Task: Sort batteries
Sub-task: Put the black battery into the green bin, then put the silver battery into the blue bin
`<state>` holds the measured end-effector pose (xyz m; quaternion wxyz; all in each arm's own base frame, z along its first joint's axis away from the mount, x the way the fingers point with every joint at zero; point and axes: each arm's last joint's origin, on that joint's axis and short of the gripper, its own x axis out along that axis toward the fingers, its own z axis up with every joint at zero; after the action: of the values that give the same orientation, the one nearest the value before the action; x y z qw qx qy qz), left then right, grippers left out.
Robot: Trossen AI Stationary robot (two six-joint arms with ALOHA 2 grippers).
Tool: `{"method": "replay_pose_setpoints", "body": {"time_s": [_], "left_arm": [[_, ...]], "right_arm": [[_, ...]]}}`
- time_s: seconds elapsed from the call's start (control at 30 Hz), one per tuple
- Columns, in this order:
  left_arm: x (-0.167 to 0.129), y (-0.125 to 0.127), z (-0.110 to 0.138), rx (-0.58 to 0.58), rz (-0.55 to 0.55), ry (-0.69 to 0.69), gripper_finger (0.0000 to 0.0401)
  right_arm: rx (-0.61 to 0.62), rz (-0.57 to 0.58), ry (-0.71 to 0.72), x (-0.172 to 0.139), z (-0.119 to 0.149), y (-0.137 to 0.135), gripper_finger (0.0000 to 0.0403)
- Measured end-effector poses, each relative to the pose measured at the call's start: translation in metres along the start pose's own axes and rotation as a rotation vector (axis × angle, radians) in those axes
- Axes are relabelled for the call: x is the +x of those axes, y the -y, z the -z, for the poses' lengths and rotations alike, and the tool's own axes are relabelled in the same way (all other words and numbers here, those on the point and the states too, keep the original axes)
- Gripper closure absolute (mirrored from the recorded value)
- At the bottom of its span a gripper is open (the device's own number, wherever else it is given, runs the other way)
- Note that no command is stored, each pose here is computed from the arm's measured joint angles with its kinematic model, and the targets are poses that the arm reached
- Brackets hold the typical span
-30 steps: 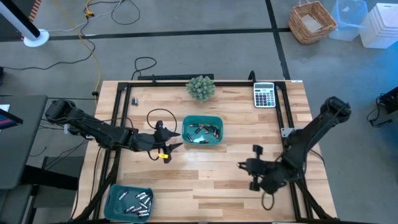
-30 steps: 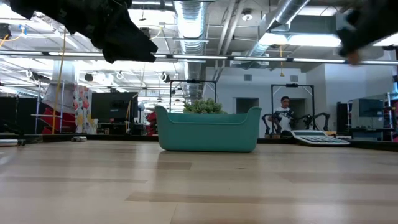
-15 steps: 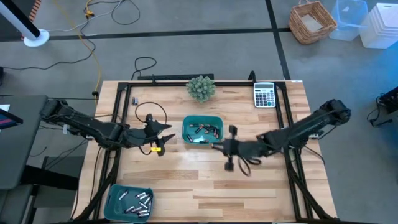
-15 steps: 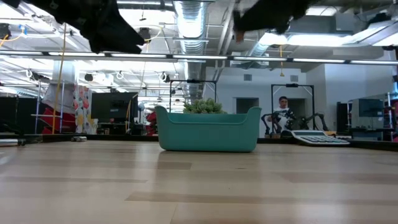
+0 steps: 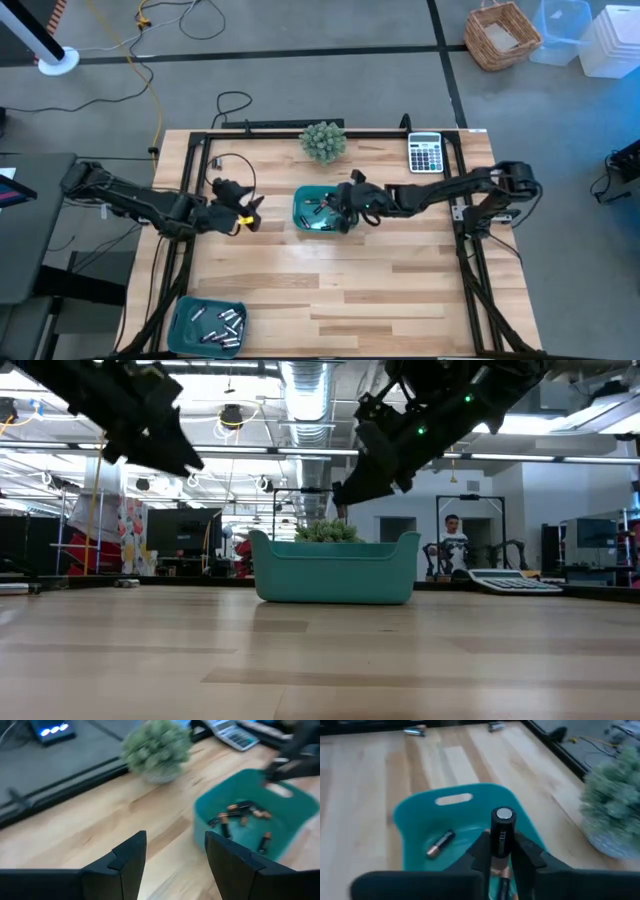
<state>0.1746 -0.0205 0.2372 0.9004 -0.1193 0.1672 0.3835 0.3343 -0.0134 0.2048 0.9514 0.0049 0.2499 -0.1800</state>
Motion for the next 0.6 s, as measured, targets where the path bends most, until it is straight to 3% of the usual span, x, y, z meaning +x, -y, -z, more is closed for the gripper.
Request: {"method": "replay_pose_setpoints", "body": {"time_s": [0.3,0.6], "left_arm": [[0.01,-0.017,0.003,-0.089,-0.135,-0.053,0.0205],[0.037,-0.051,0.005,-0.198,-0.39,-0.173,0.0208]], "right_arm": [[-0.089,-0.064,0.055,-0.001,-0.007,0.003,0.0172],[-0.188,-0.042,0.104,-0.006,-0.016,0.011,0.0158]]}}
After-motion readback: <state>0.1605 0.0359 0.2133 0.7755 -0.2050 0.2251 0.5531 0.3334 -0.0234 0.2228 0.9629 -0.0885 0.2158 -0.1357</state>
